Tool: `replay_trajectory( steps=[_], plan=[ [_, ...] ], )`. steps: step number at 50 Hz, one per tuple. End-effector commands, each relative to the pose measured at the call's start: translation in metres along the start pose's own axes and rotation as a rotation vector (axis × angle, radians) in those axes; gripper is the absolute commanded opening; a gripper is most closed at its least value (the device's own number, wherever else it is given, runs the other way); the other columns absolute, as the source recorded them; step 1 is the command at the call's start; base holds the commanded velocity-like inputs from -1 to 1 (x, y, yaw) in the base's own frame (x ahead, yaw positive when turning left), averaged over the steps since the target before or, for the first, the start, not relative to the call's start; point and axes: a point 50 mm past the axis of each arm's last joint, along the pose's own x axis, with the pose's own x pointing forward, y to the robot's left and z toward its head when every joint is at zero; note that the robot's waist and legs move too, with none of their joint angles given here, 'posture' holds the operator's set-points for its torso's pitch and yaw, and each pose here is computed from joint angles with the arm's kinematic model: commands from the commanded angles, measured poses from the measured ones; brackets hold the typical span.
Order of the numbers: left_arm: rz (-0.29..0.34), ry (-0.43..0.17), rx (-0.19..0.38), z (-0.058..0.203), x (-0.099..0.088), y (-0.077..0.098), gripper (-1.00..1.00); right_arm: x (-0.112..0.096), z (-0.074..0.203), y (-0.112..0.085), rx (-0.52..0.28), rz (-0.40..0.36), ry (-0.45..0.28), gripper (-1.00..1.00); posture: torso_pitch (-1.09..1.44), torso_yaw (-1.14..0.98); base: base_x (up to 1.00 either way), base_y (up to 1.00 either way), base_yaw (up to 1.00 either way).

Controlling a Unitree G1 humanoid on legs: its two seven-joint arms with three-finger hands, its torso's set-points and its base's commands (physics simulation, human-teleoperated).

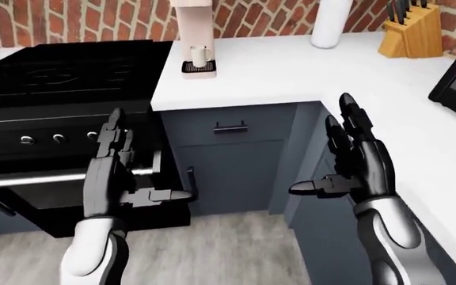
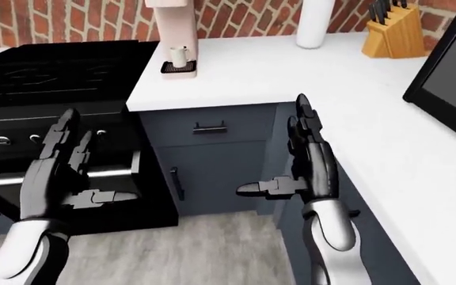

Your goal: Pick the mug from under the coffee machine dispenser and place it on the counter.

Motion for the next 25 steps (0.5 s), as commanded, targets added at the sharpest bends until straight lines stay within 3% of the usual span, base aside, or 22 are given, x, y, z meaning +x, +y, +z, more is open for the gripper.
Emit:
replay_trajectory(
  steps=[1, 25],
  plan=[
    [-0.026, -0.104, -0.001, 0.0174, -0.0015, -0.0045, 1.0, -0.0013, 0.0191, -0.0023, -0.023, -0.014, -0.108, 1.0, 0.0, 0.0, 0.12, 0.0, 0.0],
    [-0.029, -0.106, -0.002, 0.0196, -0.0023, -0.0047, 1.0, -0.0016, 0.0226, -0.0013, -0.023, -0.012, -0.112, 1.0, 0.0, 0.0, 0.13, 0.0, 0.0]
  ],
)
